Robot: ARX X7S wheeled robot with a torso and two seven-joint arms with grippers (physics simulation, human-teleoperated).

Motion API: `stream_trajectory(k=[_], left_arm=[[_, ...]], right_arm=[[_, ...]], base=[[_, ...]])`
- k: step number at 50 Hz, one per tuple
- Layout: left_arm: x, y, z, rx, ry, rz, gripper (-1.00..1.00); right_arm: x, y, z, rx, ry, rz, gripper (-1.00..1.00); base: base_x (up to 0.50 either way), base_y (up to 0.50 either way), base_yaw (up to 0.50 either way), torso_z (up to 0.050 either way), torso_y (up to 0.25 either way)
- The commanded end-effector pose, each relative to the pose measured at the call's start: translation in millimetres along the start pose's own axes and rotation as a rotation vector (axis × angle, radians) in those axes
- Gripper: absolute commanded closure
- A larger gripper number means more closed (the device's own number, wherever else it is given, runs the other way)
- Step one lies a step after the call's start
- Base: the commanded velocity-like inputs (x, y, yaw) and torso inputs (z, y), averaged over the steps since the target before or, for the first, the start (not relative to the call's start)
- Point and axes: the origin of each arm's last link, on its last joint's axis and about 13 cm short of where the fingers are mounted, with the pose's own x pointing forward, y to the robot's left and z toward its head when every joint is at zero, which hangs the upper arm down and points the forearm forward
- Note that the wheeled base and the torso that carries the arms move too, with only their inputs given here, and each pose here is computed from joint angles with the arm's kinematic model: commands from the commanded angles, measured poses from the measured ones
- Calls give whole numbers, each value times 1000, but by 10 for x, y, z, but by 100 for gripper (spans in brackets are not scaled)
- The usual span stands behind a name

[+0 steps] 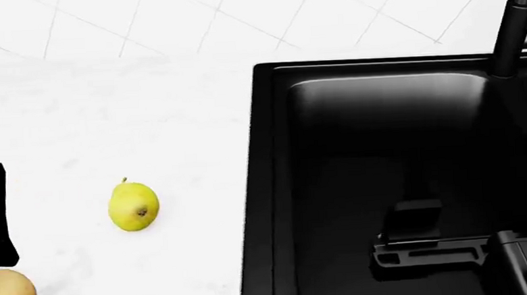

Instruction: There is a mixed pile of frozen fruits and vegetables on the counter. Locate all the frozen vegetables and place the items in a bowl on the counter. Take all the frozen fruits and defrost them in a running sink.

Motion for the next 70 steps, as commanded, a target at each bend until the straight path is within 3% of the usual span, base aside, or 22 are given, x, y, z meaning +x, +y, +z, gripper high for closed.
stream_trajectory(k=[1, 34, 35, 39, 40, 43, 46, 53, 70], left_arm=[[11, 23, 24, -38, -39, -5, -100], [15, 1, -10, -38, -33, -11, -100], [18, 0, -14, -37, -31, -11, -100], [21, -4, -14, -40, -31, -12, -100], [19, -4, -12, -40, -31, -13, -100], [13, -3, -25, -42, -29, -14, -100], [13, 3, -29, -44, -28, -16, -100], [15, 1, -30, -43, -26, -18, -100], [18, 6, -31, -42, -27, -14, -100]], right_arm=[[19, -17, 4, 23, -25, 8, -100], [135, 76, -102, 36, 51, 98, -100], [156, 86, -90, 88, 49, 123, -100], [258, 143, -70, 10, 120, 191, -100], [295, 166, -38, 60, 102, 227, -100], [359, 186, -32, 2, 151, 249, -100], [433, 186, -47, 44, 196, 278, -100], [563, 211, -100, 40, 273, 351, -100], [812, 266, -201, 10, 356, 414, -100]], base=[[-1, 500, 0, 0, 0], [-1, 469, 0, 0, 0], [0, 0, 0, 0, 0], [0, 0, 0, 0, 0], [0, 0, 0, 0, 0], [0, 0, 0, 0, 0], [0, 0, 0, 0, 0], [0, 0, 0, 0, 0], [0, 0, 0, 0, 1]])
